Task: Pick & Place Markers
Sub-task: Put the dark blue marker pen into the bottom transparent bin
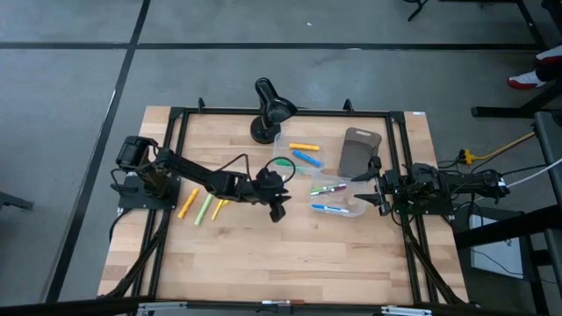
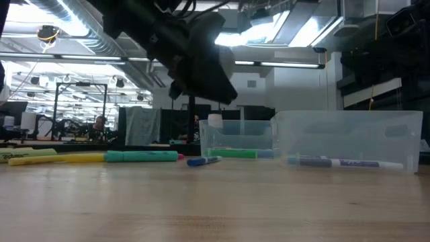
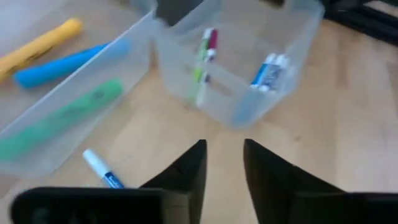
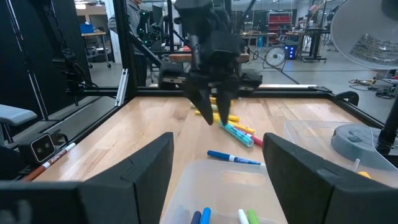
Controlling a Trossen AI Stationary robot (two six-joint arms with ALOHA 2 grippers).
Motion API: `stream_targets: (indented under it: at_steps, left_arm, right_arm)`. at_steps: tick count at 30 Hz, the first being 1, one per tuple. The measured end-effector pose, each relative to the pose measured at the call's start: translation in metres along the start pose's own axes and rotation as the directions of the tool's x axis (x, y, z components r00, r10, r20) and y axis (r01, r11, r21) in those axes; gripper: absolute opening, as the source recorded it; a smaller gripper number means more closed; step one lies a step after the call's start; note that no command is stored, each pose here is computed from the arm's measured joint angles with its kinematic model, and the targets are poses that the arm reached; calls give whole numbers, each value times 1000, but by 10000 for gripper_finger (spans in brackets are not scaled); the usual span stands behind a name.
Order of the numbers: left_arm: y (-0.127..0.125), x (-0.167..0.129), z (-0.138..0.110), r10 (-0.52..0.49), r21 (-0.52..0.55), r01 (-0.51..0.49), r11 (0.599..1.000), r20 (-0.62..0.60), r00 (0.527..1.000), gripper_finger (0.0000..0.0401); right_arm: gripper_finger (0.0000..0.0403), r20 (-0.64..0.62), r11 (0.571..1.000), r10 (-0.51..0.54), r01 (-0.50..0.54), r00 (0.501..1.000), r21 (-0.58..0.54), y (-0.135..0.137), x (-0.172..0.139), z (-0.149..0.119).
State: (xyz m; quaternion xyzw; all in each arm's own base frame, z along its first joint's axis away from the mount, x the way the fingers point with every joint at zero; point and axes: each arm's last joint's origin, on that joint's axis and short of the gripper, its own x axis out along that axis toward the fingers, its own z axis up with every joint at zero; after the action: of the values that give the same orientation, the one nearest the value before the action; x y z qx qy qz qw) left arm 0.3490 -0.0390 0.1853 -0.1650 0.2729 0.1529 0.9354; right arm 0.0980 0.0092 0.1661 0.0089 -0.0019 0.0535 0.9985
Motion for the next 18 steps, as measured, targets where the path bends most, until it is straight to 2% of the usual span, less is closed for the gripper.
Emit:
stream_targets:
  at_steps: [4,8,13,18]
  left_arm:
    - [6,1,-5,95,-49,-96,994,-23,995,140]
    - [8,5,-11,143,-40,-144,989,-44,989,160]
    - [10,20,-29,224,-16,-225,974,-64,973,162]
    - [20,36,-57,371,34,-370,929,-133,919,150]
  right_arm:
    - [244,0,1000,0,0,1000,0,0,0,0]
    - [244,0,1000,0,0,1000,0,0,0,0]
    - [244,0,1000,0,0,1000,0,0,0,0]
    - [244,0,1000,0,0,1000,0,0,0,0]
